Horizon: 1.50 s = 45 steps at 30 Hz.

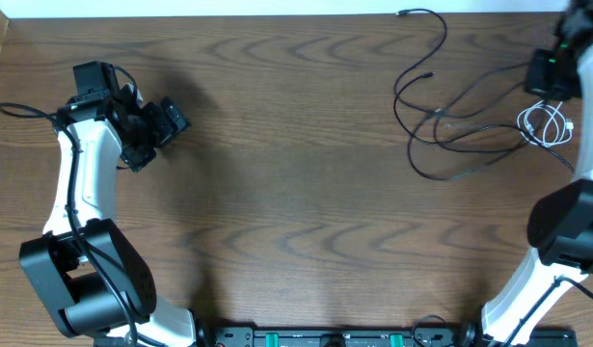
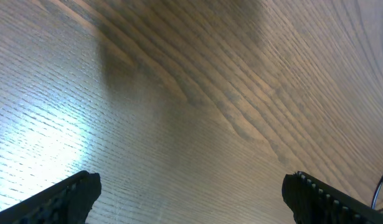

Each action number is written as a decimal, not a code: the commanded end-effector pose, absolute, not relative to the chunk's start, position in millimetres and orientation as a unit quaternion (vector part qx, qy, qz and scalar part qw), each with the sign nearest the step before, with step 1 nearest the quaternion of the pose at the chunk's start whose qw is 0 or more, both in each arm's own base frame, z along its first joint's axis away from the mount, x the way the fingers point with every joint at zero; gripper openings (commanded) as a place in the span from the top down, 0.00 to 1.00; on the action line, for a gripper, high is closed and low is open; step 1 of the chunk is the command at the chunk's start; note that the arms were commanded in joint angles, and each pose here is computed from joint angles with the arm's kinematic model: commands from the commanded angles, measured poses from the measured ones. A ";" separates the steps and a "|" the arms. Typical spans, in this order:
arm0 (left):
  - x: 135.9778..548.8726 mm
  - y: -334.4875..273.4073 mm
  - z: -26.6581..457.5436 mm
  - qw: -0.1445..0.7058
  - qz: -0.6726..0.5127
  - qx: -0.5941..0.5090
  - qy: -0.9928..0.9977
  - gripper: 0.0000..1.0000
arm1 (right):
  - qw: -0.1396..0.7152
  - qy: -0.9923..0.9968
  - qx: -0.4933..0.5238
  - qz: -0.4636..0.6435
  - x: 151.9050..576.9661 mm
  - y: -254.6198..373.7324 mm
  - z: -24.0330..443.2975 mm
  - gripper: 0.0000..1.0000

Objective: Untangle cables

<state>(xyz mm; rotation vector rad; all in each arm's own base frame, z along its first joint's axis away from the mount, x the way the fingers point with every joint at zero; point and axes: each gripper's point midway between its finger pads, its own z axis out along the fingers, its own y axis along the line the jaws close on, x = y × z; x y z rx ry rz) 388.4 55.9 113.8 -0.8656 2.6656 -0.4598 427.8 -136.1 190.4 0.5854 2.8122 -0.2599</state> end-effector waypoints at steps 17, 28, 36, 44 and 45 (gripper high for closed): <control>394.7 61.3 124.1 0.167 -0.153 -0.297 0.928 0.02 | 0.112 0.959 0.251 -0.066 413.7 -157.9 181.2 0.01; 394.6 61.3 124.0 0.167 -0.153 -0.297 0.928 0.02 | 0.112 0.959 0.251 -0.066 413.7 -157.9 181.2 0.01; 394.7 61.3 124.0 0.167 -0.153 -0.297 0.928 0.02 | 0.112 0.959 0.251 -0.066 413.7 -157.9 181.2 0.01; 394.7 61.3 124.0 0.167 -0.153 -0.297 0.928 0.02 | 0.112 0.959 0.251 -0.066 413.7 -157.9 181.2 0.01; 394.7 61.3 124.0 0.167 -0.153 -0.297 0.928 0.02 | 0.113 0.959 0.251 -0.066 413.7 -157.9 181.2 0.01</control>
